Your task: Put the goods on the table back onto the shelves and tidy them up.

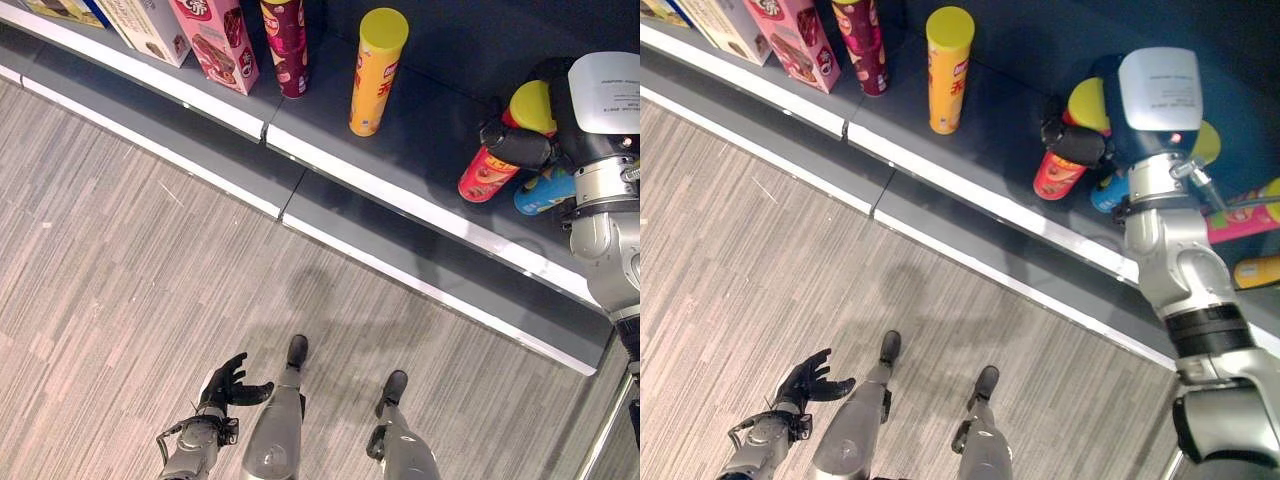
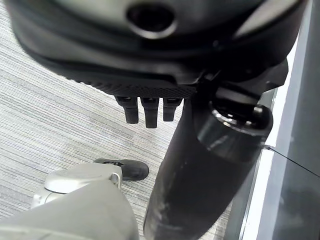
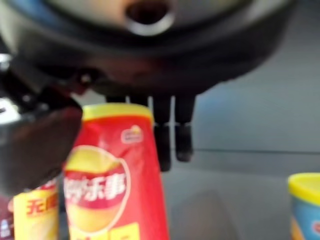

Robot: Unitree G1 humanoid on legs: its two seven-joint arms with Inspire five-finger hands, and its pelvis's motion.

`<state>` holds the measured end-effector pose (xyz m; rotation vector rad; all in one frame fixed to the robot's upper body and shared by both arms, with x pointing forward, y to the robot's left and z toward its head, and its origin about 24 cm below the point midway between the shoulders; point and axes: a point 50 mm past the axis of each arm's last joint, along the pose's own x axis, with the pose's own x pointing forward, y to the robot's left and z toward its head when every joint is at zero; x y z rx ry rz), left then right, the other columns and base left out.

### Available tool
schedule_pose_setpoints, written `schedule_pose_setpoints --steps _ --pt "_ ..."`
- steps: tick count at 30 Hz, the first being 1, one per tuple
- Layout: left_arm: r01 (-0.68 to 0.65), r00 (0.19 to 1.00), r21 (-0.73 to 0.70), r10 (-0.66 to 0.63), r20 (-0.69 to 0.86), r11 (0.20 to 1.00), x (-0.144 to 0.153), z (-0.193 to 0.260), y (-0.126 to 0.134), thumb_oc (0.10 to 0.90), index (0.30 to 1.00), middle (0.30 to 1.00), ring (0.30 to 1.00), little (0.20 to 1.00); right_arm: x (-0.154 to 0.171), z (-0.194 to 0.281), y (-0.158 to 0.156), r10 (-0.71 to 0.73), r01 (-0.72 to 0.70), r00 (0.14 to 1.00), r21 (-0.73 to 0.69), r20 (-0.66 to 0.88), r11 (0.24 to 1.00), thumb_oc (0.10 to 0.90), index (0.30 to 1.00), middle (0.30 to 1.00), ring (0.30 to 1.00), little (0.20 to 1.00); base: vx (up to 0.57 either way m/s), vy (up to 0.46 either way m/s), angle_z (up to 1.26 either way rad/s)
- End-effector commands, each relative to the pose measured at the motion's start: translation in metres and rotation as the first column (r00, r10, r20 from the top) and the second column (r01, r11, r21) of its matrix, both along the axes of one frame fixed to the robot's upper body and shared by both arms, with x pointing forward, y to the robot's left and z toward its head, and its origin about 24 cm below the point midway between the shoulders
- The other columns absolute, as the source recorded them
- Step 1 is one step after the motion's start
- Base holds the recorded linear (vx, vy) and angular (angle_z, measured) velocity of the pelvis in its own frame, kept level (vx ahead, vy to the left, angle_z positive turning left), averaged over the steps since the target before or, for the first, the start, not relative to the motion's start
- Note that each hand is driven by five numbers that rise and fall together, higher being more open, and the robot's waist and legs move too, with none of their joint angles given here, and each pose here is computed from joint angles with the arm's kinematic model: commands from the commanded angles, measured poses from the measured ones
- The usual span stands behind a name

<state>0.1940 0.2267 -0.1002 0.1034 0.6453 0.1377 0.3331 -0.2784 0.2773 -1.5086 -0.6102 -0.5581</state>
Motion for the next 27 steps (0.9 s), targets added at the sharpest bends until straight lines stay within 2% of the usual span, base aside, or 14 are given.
schedule_pose_setpoints --steps 1,6,7,16,27 --pt "0.023 1.000 0.034 -0.022 -0.008 0.999 -0.012 -0.004 0.004 0.800 0.900 0.900 0.900 0.900 -0.007 0.054 0.009 0.033 -0.040 0.967 0.024 0.252 0.999 0.400 0.300 0.300 0.300 0.300 0.00 0.000 0.00" --pt "0.012 1.000 0.025 -0.012 -0.018 1.000 -0.014 -0.006 0.004 0.800 0.900 0.900 0.900 0.900 -0.004 0.053 0.005 0.027 -0.041 0.971 0.052 0.237 0.998 0.400 0.300 0.300 0.300 0.300 0.00 0.000 0.01" --pt "0.071 0.977 0.169 -0.103 0.188 0.983 0.034 0.045 0.027 0.800 0.900 0.900 0.900 0.900 -0.006 0.109 0.044 0.284 -0.311 0.933 0.095 0.222 0.946 0.400 0.300 0.300 0.300 0.300 0.00 -0.003 0.08" --pt "0.022 0.989 0.173 -0.047 0.138 0.985 0.023 0.035 0.037 0.800 0.900 0.900 0.900 0.900 -0.015 0.121 0.036 0.239 -0.269 0.925 0.068 0.294 0.961 0.400 0.300 0.300 0.300 0.300 0.00 -0.003 0.04" --pt "0.001 0.989 0.163 -0.025 0.146 0.987 0.022 0.035 0.036 0.800 0.900 0.900 0.900 0.900 -0.021 0.132 0.034 0.186 -0.205 0.913 0.016 0.363 0.979 0.400 0.300 0.300 0.300 0.300 0.00 0.000 0.01"
